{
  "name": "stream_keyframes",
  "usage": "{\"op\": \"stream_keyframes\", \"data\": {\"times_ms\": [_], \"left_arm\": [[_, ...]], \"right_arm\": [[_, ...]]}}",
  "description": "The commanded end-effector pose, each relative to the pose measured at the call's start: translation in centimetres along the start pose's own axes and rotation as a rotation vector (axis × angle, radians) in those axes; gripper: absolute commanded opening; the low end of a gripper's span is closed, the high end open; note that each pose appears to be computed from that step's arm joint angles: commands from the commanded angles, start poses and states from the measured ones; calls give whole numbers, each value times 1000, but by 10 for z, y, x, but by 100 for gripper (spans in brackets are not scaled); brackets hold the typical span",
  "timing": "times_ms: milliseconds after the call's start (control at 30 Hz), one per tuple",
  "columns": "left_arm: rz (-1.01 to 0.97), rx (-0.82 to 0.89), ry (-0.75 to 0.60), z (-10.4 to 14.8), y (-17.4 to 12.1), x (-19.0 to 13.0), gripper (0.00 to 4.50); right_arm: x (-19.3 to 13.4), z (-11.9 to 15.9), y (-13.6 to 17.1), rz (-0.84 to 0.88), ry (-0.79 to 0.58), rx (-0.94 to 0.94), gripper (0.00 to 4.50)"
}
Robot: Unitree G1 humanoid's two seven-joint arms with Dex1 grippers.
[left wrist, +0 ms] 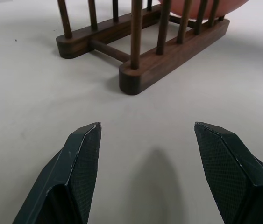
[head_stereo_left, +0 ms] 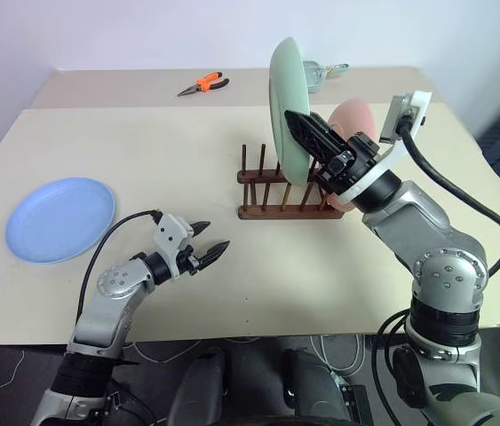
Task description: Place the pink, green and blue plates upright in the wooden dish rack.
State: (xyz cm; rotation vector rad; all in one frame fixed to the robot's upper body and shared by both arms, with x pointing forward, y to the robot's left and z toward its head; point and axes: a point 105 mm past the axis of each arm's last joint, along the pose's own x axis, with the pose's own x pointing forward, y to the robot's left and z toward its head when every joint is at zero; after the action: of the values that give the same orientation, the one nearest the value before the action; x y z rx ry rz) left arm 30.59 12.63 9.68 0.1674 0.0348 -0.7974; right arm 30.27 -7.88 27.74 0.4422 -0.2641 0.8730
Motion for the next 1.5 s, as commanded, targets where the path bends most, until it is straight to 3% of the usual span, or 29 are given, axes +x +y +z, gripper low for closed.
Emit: {"op": "stream_keyframes", "data": {"times_ms": [33,200,367,467,500,633,767,867,900,1000,1100,1267,1433,1500], "left_arm": [[-5,20,-47,14,-1,-1,327],[-22,20,-50,16,-4,1,327],[-38,8,-54,19,-4,1,327],[-38,-15,-53,19,-4,0,407],[-37,-18,-53,19,-3,0,444],[19,-30,-78,26,7,-2,444],[233,-14,-137,38,43,-9,444],[711,20,-162,47,116,-40,450],[965,-9,-178,52,148,-68,450],[1462,-148,-176,44,190,-137,450],[1720,-265,-150,33,198,-184,450],[1925,-508,-110,5,182,-222,450],[1795,-797,-104,-24,162,-201,450],[1784,-875,-129,-30,155,-199,362]], "right_arm": [[1,8,-3,-16,-35,-9,8],[1,2,-27,-98,-34,81,8],[5,6,-34,-125,-30,-2,199],[8,18,-37,-146,-42,-170,351],[9,22,-38,-151,-46,-232,358],[14,34,-39,-158,-34,-485,358],[22,51,-38,-164,-65,-702,358],[33,41,-1,42,-24,-846,447],[35,25,13,137,27,-901,447],[35,-7,29,254,110,-970,447],[34,-27,33,283,137,-947,447],[34,-41,32,299,159,-904,447],[35,-42,31,304,158,-891,447],[35,-43,31,306,156,-888,450]]}}
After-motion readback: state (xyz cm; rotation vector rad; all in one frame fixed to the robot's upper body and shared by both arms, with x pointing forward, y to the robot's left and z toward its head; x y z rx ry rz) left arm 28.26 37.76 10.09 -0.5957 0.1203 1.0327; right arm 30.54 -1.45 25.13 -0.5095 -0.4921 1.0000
